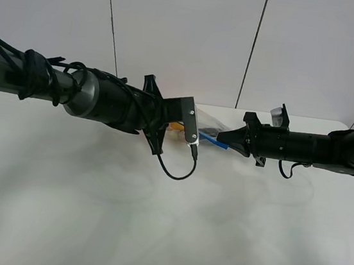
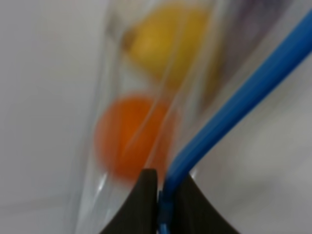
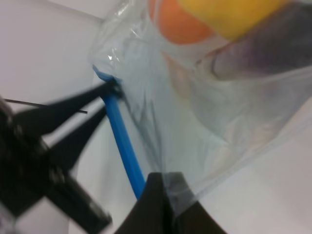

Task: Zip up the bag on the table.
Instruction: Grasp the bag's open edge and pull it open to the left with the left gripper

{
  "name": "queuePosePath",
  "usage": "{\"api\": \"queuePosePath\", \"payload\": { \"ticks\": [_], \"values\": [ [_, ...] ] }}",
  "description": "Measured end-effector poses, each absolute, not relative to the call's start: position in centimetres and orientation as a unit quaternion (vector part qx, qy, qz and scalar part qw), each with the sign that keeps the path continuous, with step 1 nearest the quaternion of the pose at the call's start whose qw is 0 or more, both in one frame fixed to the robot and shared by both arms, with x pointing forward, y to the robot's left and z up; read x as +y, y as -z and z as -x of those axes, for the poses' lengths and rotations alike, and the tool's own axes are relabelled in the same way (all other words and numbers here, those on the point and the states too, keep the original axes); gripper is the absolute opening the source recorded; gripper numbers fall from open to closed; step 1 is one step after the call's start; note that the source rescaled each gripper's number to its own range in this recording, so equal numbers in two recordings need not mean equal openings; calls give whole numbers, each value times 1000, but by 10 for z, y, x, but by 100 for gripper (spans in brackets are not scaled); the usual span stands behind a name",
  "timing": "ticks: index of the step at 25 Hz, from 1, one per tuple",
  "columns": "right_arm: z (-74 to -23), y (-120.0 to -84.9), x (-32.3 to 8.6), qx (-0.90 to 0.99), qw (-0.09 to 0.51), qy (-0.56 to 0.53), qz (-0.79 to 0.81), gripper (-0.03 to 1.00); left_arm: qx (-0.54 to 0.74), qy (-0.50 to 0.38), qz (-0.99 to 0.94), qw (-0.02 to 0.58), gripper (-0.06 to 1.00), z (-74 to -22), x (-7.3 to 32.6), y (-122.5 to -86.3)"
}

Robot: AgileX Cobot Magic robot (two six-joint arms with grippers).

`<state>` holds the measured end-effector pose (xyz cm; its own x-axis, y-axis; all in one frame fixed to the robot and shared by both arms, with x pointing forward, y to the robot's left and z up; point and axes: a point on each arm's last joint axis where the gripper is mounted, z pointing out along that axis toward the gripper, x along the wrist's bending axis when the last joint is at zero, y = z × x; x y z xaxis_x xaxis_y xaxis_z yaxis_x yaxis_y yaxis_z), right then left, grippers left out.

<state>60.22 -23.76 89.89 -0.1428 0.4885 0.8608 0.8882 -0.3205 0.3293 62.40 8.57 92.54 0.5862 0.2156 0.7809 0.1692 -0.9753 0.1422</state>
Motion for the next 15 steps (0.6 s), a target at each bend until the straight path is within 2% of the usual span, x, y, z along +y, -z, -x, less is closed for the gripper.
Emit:
{"api": "queuePosePath", "payload": {
  "ticks": [6, 15],
  "values": [
    [-602, -898, -246, -554, 189, 514, 627, 0, 166, -450, -877, -25, 0, -644, 132, -927],
    [-602, -898, -246, -556, 187, 513, 626, 0, 160, -450, -877, -48, 0, -648, 144, -927]
  ]
}}
